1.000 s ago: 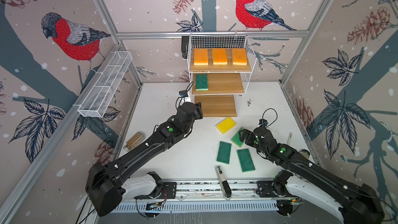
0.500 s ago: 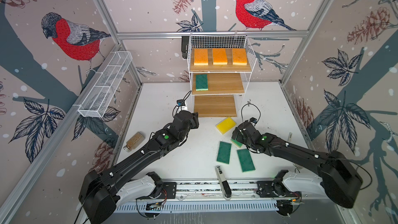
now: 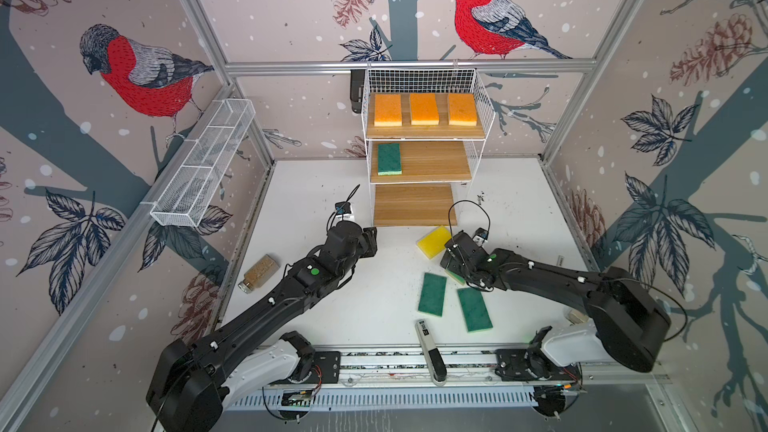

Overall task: Place and organize the cleaning sponges onto the shelf
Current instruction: 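Move the right gripper over the bright green foam sponge while the left gripper withdraws, then lower the right gripper onto the bright green foam sponge and close it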

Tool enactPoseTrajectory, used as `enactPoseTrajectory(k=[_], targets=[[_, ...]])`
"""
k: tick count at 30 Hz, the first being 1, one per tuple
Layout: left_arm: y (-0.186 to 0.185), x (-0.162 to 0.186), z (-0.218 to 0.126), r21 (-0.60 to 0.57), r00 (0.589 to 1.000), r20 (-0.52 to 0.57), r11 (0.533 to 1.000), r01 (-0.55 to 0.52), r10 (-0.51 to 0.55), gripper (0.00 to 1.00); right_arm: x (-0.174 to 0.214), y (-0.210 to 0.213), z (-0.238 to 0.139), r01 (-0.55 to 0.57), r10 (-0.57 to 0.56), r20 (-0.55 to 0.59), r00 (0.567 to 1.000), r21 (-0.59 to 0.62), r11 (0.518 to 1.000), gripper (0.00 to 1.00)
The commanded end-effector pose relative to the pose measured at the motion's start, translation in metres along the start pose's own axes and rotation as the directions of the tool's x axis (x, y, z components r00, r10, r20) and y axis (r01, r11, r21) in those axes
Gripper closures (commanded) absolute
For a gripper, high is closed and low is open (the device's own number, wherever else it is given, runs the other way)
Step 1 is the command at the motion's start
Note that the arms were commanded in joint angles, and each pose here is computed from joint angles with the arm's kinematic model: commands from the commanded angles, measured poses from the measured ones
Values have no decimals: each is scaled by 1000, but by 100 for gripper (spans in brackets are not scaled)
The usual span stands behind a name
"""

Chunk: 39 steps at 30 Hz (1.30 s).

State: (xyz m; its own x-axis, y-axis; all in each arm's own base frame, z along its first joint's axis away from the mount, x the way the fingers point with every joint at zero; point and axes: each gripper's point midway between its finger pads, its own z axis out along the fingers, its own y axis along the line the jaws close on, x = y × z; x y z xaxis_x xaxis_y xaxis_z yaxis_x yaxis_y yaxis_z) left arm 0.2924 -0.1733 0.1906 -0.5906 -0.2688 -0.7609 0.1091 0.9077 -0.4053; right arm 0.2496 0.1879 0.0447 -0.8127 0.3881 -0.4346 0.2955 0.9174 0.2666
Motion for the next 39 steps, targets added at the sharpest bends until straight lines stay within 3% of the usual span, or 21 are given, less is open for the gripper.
enactPoseTrajectory(k=[1, 15, 21, 34, 39], targets=[[-3, -2, 0, 27, 1000, 13, 1000, 3, -4, 48, 2, -6, 3, -16, 16, 1, 1000, 40, 999, 3], [8, 6, 2, 33, 999, 6, 999, 39, -39, 48, 12, -13, 13, -3, 5, -25, 1000, 82, 997, 10], [12, 8, 4, 37, 998, 6, 997, 62, -62, 49, 7, -21, 20, 9, -6, -24, 1000, 107, 994, 26], [9, 10, 10, 42, 996, -14, 996, 83, -83, 49, -13, -68, 18, -3, 6, -16, 1000, 167, 986, 26], [4, 9, 13, 60, 995, -22, 993, 101, -100, 49, -15, -86, 6, -16, 16, -4, 1000, 161, 987, 18]])
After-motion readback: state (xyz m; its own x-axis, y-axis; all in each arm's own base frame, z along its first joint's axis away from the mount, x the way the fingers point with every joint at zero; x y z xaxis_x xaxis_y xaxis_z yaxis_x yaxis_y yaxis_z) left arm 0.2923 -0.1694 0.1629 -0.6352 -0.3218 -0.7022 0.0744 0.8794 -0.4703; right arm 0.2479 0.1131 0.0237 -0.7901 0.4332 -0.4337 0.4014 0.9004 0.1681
